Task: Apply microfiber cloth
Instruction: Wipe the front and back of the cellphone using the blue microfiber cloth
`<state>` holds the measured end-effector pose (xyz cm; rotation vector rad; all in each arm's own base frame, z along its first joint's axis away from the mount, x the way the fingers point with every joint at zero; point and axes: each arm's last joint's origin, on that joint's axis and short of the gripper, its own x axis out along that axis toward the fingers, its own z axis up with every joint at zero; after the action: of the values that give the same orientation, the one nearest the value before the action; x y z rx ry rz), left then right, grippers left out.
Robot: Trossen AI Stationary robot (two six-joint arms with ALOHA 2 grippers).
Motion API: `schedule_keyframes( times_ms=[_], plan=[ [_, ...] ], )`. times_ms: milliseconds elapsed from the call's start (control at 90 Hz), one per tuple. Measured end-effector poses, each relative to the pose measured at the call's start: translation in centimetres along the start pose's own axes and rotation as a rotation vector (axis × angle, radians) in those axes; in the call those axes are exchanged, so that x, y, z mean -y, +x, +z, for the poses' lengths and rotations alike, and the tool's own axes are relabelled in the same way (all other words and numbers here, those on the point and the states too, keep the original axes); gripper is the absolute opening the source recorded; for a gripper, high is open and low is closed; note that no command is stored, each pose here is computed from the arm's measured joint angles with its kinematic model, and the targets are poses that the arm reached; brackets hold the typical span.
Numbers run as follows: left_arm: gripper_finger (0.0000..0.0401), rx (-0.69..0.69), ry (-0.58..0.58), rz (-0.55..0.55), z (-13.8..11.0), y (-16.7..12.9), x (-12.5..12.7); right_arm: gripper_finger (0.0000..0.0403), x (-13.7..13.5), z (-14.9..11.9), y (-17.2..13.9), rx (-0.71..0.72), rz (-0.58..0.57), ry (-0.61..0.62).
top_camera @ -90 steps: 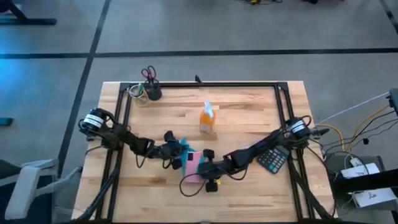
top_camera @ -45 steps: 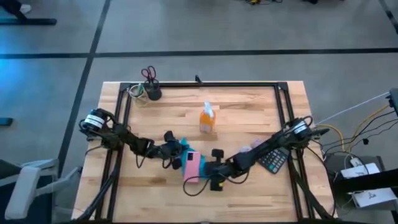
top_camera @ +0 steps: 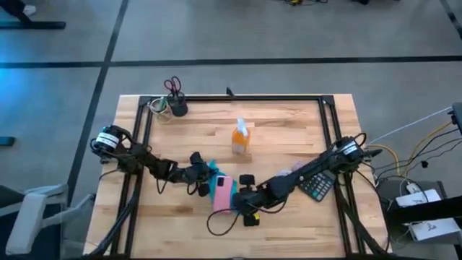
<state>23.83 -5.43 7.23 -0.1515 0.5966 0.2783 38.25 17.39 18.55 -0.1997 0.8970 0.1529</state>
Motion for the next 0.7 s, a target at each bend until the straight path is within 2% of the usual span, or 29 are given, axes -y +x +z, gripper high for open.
schedule_keyframes(
  times_ms=[67, 311, 389, 556, 700],
  plan=[
    [0.0, -0.009, -0.005, -0.002, -0.3, -0.1, -0.2, 0.0159, -1.2, 0.3, 0.4, 0.062, -0.034, -0.063],
    [0.0, -0.017, -0.067, 0.01, -1.2, -0.7, -0.8, 0.0186, -4.5, 0.6, 1.6, 0.093, -0.266, -0.247],
    [0.0, -0.015, -0.067, 0.012, -1.2, -0.7, -0.8, 0.0188, -5.2, 0.7, 2.2, 0.095, -0.297, -0.297],
    [0.0, -0.008, -0.069, 0.018, -1.2, -0.6, -0.8, 0.0184, -5.8, -1.3, 5.5, -0.004, -0.318, -0.384],
    [0.0, -0.006, -0.073, 0.023, -1.2, -0.6, -0.9, 0.0183, -6.6, -1.0, 6.3, 0.003, -0.401, -0.462]
  ],
)
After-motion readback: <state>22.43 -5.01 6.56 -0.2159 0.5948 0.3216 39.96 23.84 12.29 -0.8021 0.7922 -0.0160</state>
